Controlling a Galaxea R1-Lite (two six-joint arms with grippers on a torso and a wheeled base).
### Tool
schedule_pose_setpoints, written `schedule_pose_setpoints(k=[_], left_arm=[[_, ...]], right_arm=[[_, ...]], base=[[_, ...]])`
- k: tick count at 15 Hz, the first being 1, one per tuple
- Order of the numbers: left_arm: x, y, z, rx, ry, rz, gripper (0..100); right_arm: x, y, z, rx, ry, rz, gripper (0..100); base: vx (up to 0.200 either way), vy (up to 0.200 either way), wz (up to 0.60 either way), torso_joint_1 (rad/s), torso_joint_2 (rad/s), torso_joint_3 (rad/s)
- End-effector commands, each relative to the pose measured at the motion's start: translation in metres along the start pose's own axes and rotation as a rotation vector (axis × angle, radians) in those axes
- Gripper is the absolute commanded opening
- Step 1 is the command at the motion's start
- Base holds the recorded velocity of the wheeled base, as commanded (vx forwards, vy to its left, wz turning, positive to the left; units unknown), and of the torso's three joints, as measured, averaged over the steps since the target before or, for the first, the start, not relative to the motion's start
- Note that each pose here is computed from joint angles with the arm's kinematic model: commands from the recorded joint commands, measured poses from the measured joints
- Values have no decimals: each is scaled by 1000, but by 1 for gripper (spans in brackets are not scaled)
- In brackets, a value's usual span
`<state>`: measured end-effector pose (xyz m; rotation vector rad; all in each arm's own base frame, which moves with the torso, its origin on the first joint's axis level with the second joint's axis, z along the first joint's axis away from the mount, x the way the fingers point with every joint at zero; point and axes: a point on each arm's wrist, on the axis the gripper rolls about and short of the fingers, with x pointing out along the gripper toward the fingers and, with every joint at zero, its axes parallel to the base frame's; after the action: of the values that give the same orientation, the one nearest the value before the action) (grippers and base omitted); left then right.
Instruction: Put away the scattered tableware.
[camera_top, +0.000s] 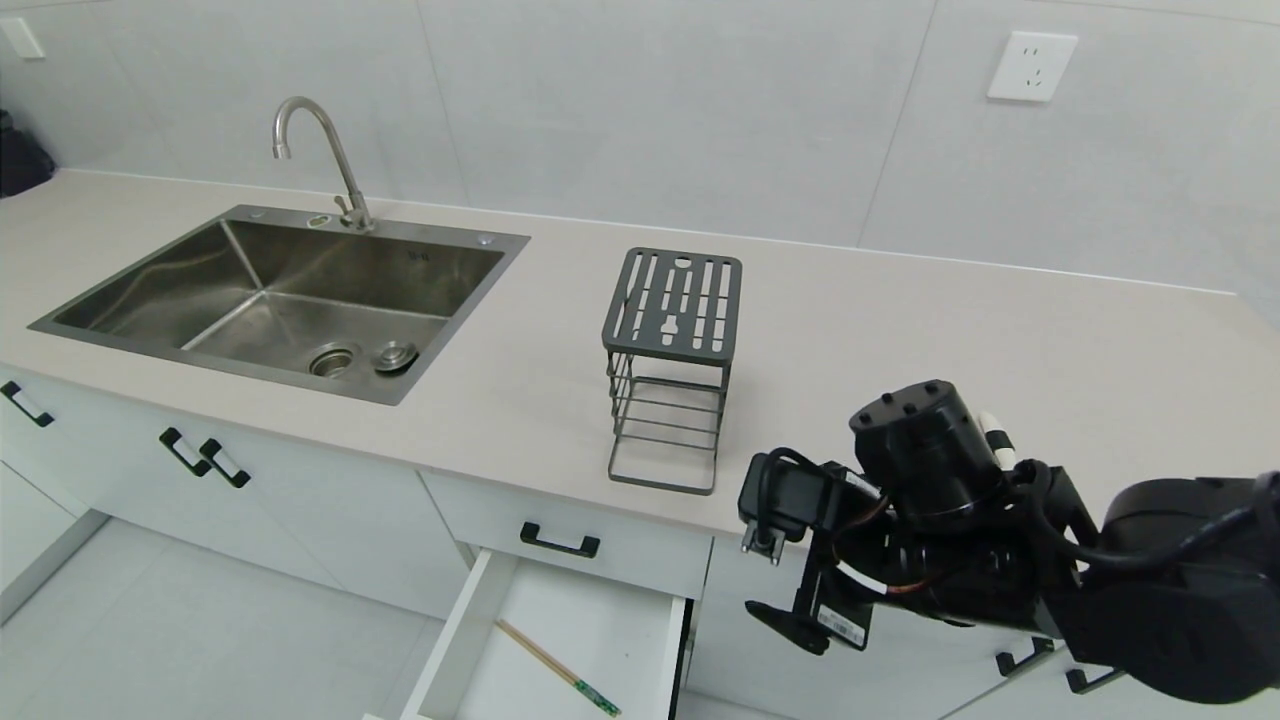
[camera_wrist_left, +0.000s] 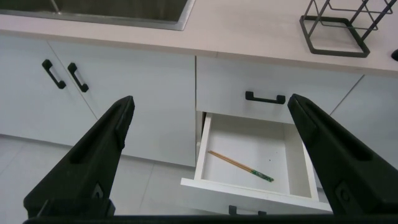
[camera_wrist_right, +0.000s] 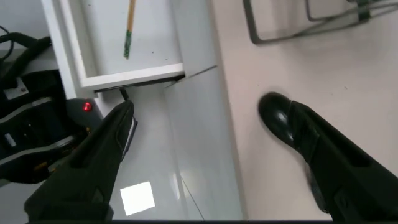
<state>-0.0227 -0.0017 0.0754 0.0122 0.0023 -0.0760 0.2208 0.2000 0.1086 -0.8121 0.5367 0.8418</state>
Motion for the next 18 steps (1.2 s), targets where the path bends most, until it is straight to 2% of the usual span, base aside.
schedule_pose_setpoints(k=[1, 2, 3, 4, 7, 9, 11, 18], left_arm=[[0, 0, 0, 0, 0, 1, 100], [0, 0, 0, 0, 2, -1, 100], [0, 0, 0, 0, 2, 1, 100], [0, 0, 0, 0, 2, 1, 100], [0, 0, 0, 0, 2, 1, 100], [0, 0, 0, 0, 2, 1, 100], [0, 0, 0, 0, 2, 1, 100], [0, 0, 0, 0, 2, -1, 100]], right_arm=[[2, -8, -5, 42, 12, -19, 100], [7, -23, -14, 121, 19, -52, 100], [7, -26, -15, 127, 17, -58, 100], [6, -43, -29, 195, 13, -62, 100], [-7, -61, -57, 276, 46, -99, 100], [-10, -67, -68, 305, 65, -111, 100], [-8, -65, -68, 306, 47, -72, 100], [3, -76, -78, 340, 63, -69, 100]], base=[[0, 0, 0, 0, 0, 0], [0, 0, 0, 0, 0, 0], [0, 0, 0, 0, 0, 0], [0, 0, 0, 0, 0, 0], [0, 0, 0, 0, 0, 0], [0, 0, 0, 0, 0, 0], [0, 0, 0, 0, 0, 0], [0, 0, 0, 0, 0, 0]])
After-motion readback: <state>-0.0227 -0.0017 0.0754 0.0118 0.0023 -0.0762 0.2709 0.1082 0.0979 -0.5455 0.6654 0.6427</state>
